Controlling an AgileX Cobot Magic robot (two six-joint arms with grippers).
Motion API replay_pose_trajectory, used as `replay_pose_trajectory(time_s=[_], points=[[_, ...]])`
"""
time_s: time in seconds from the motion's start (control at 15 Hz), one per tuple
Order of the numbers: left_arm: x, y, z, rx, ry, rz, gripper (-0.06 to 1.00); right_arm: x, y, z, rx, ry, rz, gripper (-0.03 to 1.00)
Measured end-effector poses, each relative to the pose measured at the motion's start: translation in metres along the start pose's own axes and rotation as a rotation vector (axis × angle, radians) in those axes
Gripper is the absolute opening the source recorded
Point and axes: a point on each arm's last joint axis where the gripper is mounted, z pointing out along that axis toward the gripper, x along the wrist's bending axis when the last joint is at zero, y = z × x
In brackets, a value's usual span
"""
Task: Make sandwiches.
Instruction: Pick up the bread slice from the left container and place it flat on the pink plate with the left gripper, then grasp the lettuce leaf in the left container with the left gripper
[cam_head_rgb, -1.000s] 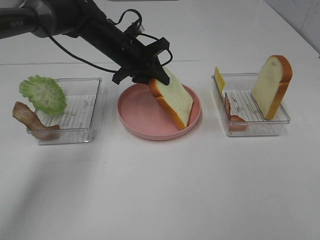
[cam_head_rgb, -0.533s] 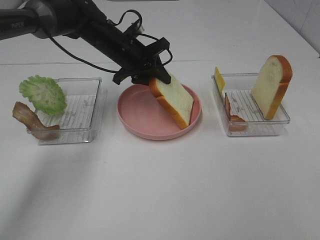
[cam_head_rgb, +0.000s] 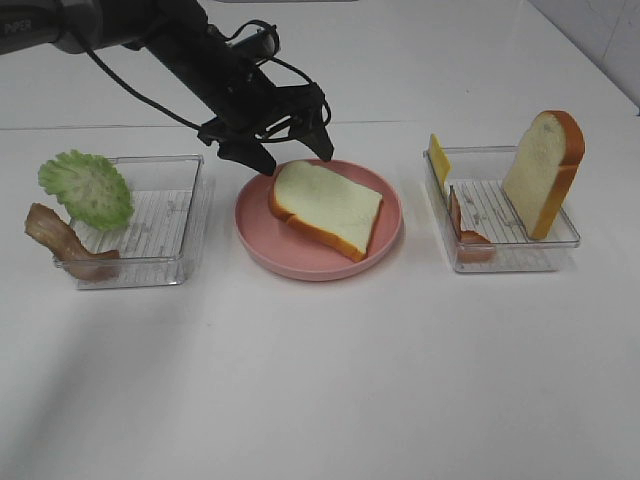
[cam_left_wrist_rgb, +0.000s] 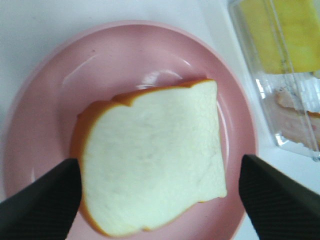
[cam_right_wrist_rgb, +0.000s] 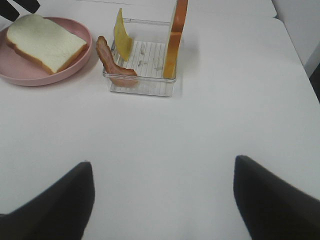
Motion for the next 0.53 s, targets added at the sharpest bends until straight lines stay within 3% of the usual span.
replay_pose_trajectory(time_s=[0.4,0.53], points=[[-0.011,0.007,-0.041,-0.042,0.133,0.045,0.81,0.0,0.0,0.0,0.0,0.0,0.0,0.73],[-0.017,0.007,-0.065,-0.046,0.206,0.009,0.81,0.0,0.0,0.0,0.0,0.0,0.0,0.73]])
